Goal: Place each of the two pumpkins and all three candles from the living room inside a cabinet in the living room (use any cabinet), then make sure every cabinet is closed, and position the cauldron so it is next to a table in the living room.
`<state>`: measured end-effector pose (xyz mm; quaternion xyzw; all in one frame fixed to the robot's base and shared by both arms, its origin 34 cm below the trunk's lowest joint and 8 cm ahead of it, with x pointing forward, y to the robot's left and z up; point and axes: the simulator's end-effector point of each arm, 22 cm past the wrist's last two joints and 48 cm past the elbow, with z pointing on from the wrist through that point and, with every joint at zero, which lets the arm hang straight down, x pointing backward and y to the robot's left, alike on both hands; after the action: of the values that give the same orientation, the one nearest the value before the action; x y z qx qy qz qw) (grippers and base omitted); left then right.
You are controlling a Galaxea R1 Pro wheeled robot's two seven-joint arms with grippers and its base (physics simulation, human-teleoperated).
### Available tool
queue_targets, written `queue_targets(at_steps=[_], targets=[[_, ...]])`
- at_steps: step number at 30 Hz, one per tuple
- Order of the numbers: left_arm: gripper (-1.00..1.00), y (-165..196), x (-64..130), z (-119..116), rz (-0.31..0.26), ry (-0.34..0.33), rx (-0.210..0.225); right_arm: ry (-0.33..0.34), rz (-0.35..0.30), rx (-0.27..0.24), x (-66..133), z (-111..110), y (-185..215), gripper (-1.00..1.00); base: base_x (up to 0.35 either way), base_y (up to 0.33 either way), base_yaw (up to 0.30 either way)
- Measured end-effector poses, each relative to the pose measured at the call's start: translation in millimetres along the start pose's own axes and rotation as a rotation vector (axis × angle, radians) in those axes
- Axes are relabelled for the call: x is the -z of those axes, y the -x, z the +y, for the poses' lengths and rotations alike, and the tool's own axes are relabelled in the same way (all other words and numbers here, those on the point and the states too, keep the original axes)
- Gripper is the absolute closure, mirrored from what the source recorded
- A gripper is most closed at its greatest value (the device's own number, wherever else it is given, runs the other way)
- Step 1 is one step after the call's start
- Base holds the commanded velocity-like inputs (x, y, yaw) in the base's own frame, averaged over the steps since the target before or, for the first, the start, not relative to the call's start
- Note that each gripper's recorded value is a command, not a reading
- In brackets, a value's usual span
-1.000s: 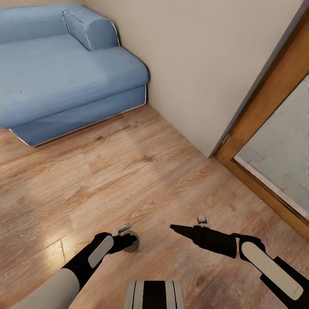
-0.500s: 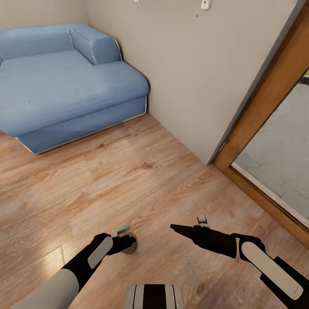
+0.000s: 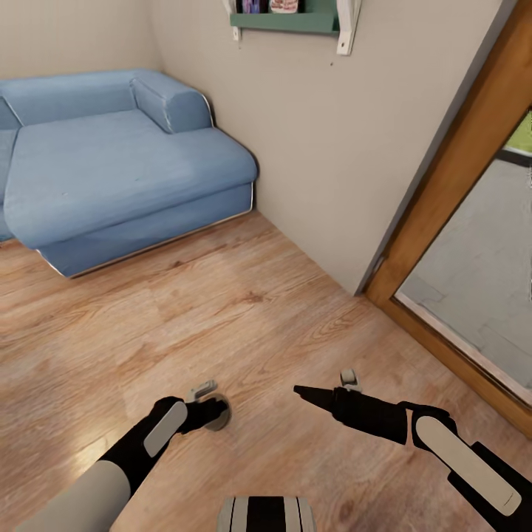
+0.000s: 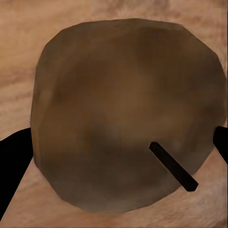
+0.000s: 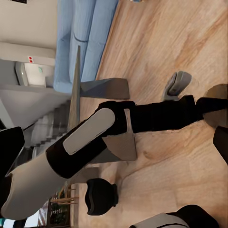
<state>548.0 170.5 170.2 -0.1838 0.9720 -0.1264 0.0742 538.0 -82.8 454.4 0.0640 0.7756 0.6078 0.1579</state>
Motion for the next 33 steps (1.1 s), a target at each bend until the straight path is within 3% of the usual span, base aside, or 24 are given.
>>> queue_targets(at_steps=[7, 12, 19, 30, 33], targets=[[1.0, 42, 26.2, 9, -0.073, -0.025, 0.051, -0.001, -0.012, 0.019, 4.3, 8, 5, -1.0, -0.055, 0.01, 0.0], [1.0, 80, 65.9, -5, -0.117, -0.118, 0.063, -0.029, -0.027, 0.016, 10.3, 0, 9, -1.0, -0.169, 0.044, 0.0], [1.0, 101, 104.4, 4, -0.093, -0.215, 0.154, -0.076, -0.049, 0.004, 20.2, -15, 15, -1.0, -0.014, 0.004, 0.0], [1.0, 114, 130.5, 4, -0.12, -0.236, 0.16, -0.077, -0.067, 0.04, 24.8, 0, 21, -1.0, -0.225, 0.0, 0.0], [1.0, 114, 130.5, 5, -0.12, -0.234, 0.16, -0.1, -0.073, 0.026, 28.1, -11, 22, -1.0, -0.346, 0.0, 0.044]])
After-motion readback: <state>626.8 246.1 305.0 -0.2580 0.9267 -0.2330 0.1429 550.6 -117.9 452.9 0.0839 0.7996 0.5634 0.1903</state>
